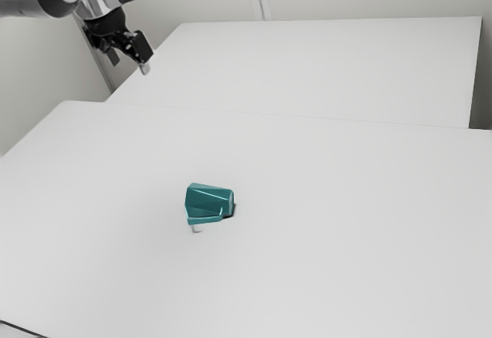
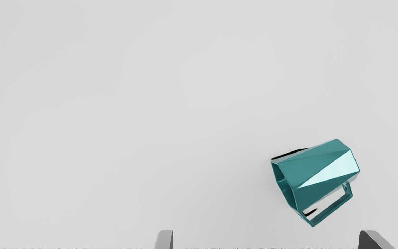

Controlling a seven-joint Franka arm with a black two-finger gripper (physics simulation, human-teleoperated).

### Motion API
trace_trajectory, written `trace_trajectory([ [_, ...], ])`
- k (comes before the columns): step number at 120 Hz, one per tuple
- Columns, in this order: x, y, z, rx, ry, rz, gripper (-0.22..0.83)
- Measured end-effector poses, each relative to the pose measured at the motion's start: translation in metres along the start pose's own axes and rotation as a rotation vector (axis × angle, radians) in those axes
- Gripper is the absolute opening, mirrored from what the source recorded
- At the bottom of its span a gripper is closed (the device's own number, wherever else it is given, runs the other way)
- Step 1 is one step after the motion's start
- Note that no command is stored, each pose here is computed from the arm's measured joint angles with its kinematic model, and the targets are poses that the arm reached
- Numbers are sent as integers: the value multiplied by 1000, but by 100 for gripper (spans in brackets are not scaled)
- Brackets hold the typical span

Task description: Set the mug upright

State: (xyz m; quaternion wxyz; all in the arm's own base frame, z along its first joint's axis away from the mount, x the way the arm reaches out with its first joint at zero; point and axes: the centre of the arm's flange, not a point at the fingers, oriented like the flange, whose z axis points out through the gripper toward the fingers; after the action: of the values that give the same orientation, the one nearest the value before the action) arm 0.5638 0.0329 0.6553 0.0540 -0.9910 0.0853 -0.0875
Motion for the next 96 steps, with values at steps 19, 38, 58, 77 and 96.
trace_trajectory([
  [19, -3, -2, -1, -2, -10, 4, 60],
  [38, -10, 2, 0, -13, -17, 16, 60],
  [58, -32, 1, 15, -48, -32, 13, 59],
  [77, -54, -7, 44, -87, -32, -16, 59],
  [96, -79, -18, 78, -160, -4, -80, 60],
])
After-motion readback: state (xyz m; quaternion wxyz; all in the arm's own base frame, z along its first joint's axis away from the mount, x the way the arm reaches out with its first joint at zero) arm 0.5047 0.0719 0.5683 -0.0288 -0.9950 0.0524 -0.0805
